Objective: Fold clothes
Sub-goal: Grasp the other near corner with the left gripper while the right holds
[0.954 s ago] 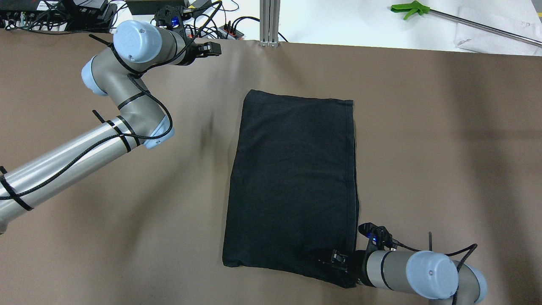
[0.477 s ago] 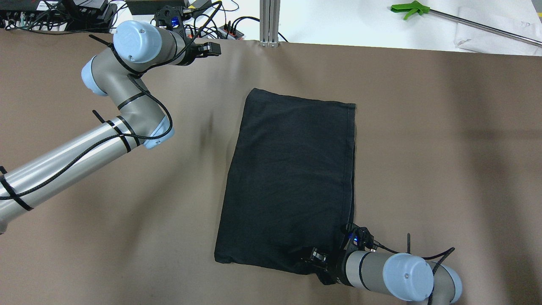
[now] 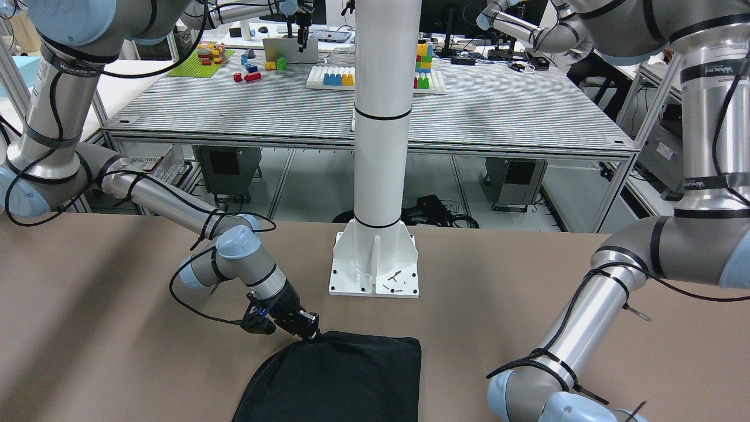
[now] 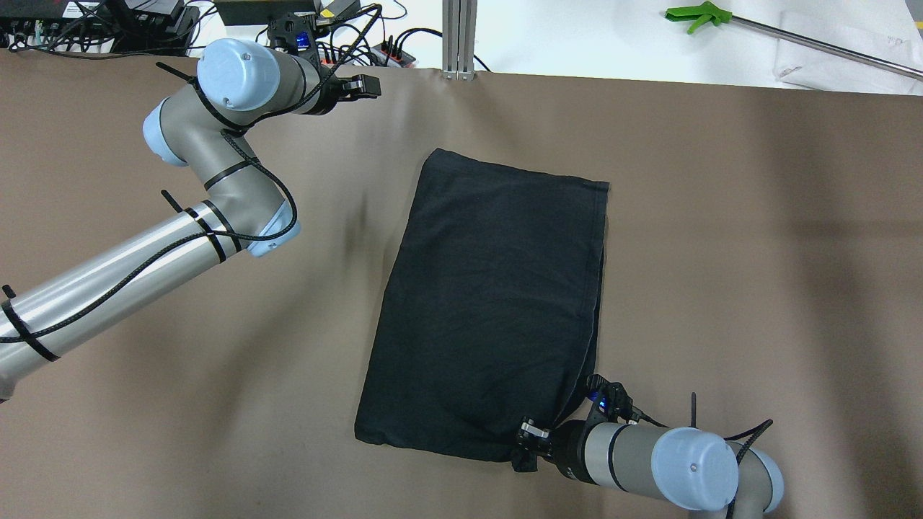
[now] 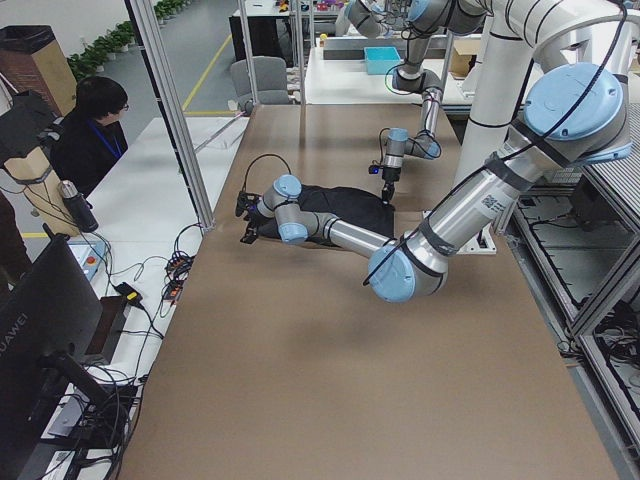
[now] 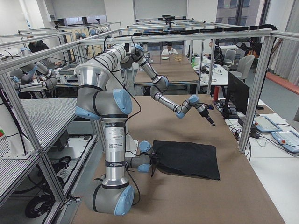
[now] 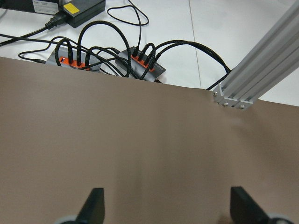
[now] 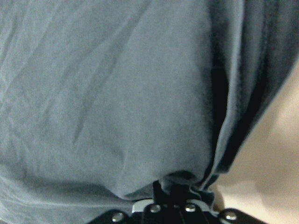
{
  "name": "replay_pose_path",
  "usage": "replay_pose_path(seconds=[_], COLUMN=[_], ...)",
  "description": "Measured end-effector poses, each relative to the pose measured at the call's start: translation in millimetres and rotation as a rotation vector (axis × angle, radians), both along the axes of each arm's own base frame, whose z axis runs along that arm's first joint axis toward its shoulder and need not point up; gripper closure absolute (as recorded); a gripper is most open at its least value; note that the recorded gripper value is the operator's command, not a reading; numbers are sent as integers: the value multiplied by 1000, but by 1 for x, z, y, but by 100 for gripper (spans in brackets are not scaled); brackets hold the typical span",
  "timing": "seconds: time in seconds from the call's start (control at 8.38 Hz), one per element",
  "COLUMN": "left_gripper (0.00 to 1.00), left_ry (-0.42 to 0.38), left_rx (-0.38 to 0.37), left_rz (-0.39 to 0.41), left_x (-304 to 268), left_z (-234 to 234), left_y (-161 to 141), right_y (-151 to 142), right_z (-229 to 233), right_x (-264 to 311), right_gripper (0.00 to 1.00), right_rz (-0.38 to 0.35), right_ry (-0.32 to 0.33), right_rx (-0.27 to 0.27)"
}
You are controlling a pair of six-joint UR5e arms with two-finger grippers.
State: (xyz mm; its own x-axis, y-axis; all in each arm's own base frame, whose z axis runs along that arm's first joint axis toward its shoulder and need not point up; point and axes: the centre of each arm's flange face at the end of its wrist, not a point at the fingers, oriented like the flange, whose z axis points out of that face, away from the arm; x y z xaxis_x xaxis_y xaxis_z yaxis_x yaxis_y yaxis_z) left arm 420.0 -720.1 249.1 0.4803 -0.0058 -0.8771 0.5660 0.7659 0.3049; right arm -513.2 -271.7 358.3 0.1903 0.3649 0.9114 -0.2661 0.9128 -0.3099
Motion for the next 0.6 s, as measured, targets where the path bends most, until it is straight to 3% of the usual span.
replay_pose_path(seconds=[0.24,0.6], left_gripper=[5,5], left_ry=[32,166], left_rx=[-12,-92], left_rz=[21,77], left_x=[1,7], left_z=[-9,-28], left_y=[2,21], right_y=[-4,-22], right_z=[-8,-16], right_x=[8,28], right_gripper=[100,100], right_rz=[5,11], right_ry=[-17,-33], right_rx=[9,45])
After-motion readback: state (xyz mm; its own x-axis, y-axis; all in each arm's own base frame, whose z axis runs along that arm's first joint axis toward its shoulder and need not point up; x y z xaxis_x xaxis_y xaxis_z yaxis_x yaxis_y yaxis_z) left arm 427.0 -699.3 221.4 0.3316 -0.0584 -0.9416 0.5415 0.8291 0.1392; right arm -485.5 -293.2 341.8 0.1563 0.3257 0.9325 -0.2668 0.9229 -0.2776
